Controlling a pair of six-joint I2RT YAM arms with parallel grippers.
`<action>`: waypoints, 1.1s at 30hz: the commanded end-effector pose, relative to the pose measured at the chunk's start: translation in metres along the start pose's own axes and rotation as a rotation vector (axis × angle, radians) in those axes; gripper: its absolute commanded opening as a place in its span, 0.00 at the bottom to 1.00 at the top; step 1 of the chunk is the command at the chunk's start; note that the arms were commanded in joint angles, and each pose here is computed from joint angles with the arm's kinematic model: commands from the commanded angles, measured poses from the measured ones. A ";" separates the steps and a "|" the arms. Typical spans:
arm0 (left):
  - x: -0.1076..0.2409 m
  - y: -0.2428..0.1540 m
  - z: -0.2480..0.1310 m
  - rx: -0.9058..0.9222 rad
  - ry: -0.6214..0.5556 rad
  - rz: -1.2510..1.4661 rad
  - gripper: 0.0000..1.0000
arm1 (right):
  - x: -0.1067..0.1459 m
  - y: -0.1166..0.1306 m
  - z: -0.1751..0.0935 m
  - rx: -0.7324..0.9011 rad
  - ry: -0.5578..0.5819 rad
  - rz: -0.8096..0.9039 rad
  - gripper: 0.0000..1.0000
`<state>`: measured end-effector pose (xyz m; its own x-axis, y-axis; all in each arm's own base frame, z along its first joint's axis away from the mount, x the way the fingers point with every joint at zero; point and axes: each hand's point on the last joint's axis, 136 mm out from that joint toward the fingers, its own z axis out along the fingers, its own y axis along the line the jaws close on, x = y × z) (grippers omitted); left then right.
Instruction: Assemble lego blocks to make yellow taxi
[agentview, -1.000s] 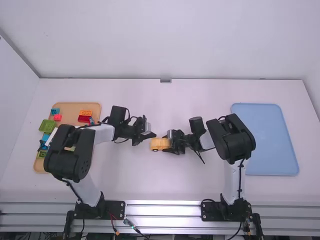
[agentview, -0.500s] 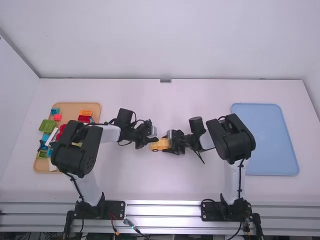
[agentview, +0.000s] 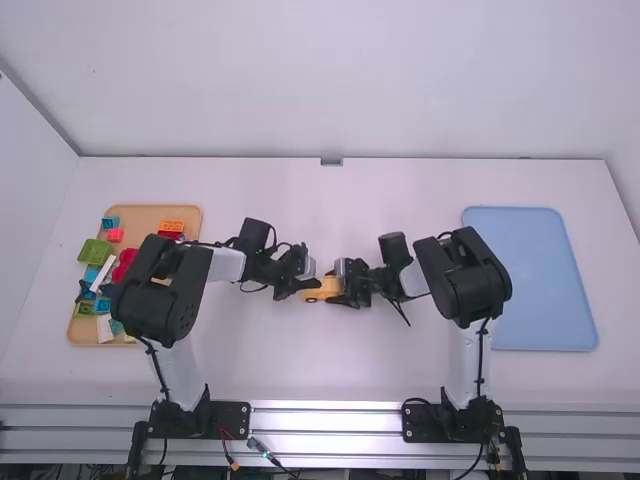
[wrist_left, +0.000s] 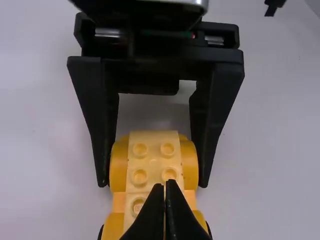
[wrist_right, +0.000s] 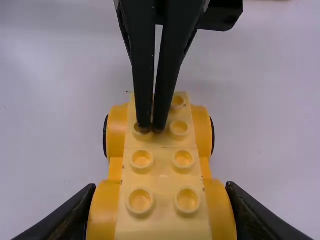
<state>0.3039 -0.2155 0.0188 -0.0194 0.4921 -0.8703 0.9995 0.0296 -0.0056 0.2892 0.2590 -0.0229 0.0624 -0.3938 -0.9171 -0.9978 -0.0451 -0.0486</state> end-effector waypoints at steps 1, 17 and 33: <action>0.063 -0.019 0.015 0.010 0.234 -0.076 0.02 | 0.005 -0.006 0.004 0.004 0.029 0.018 0.55; 0.072 -0.005 0.011 -0.055 0.304 -0.122 0.02 | 0.005 -0.008 0.004 0.007 0.034 0.011 0.54; -0.082 0.054 -0.110 -0.260 -0.045 0.087 0.02 | 0.012 -0.013 0.004 0.037 0.075 0.011 0.54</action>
<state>0.3528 -0.1646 0.1279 0.1039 0.4866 -0.8674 0.9625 0.1704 0.2109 0.2986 0.2622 -0.0242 0.0714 -0.4231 -0.9032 -0.9974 -0.0336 -0.0631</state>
